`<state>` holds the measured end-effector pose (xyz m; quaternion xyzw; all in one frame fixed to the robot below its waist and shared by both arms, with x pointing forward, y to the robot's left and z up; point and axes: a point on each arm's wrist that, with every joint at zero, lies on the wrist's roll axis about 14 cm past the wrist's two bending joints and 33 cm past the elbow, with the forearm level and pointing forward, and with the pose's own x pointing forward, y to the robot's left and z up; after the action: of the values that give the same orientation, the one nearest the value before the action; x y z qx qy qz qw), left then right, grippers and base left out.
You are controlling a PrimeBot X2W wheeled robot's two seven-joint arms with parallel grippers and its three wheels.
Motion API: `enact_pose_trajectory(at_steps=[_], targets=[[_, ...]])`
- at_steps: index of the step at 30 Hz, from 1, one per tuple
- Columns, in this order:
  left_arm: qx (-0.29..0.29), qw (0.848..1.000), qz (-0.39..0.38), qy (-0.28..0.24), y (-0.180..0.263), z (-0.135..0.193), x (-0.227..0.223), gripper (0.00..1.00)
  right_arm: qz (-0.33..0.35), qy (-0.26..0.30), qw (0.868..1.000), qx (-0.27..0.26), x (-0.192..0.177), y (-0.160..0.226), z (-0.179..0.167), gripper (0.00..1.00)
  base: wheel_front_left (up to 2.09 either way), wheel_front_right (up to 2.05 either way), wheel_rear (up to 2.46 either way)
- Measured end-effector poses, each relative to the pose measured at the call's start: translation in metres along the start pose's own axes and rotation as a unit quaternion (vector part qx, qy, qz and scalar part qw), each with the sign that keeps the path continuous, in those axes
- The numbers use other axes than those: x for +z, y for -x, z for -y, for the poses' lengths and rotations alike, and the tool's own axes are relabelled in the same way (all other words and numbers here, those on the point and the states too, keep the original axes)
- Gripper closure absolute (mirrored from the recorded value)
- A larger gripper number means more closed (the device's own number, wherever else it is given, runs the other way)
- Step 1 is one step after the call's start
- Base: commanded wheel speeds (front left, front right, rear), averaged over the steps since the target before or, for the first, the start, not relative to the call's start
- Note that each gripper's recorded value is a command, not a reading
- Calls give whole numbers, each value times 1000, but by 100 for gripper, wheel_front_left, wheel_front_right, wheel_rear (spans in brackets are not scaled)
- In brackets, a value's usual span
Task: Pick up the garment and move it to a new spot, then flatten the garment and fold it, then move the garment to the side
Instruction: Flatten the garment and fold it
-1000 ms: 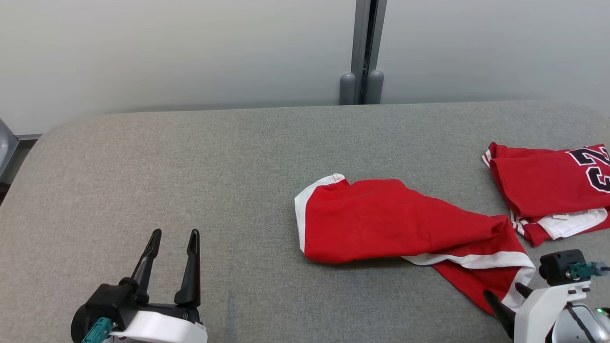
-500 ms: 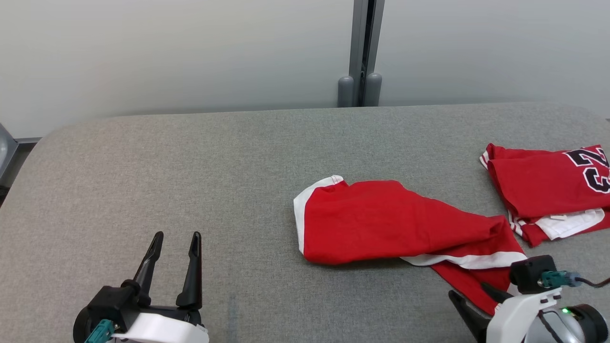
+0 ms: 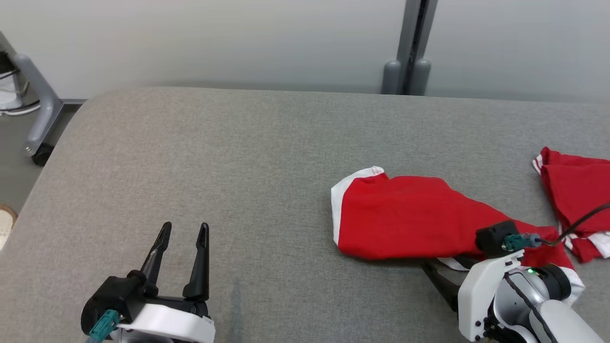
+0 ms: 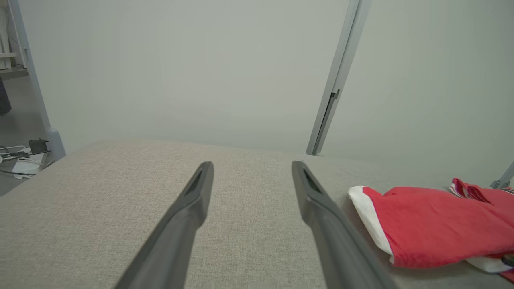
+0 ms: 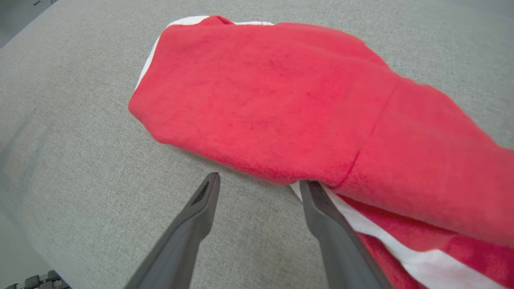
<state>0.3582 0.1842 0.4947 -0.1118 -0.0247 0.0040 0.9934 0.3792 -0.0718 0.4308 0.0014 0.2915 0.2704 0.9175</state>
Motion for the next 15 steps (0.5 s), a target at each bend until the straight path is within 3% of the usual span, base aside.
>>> enact_pose_trajectory(at_steps=[5, 8, 10, 13, 14, 15], targets=[[21, 1000, -7, 4, 6, -11, -4, 0, -55, 4, 998, 20, -16, -23, -3, 0, 0, 0, 0], [35, 999, -6, 3, 7, -19, -3, 0, -42, 14, 999, 31, -3, -38, -5, 0, 0, 0, 0], [44, 999, -8, 3, 7, -24, -4, 0, -18, 13, 999, 36, 12, -48, -5, 100, 0, 0, 0], [53, 998, -17, 2, 9, -29, -9, 0, -9, 9, 999, 40, 22, -60, -2, 100, 0, 0, 0], [55, 998, -19, 3, 9, -29, -10, 0, -4, 9, 999, 41, 27, -64, -1, 73, 0, 0, 0], [57, 998, -20, 3, 8, -30, -11, 0, 4, 7, 999, 42, 34, -68, 0, 52, 0, 0, 0]])
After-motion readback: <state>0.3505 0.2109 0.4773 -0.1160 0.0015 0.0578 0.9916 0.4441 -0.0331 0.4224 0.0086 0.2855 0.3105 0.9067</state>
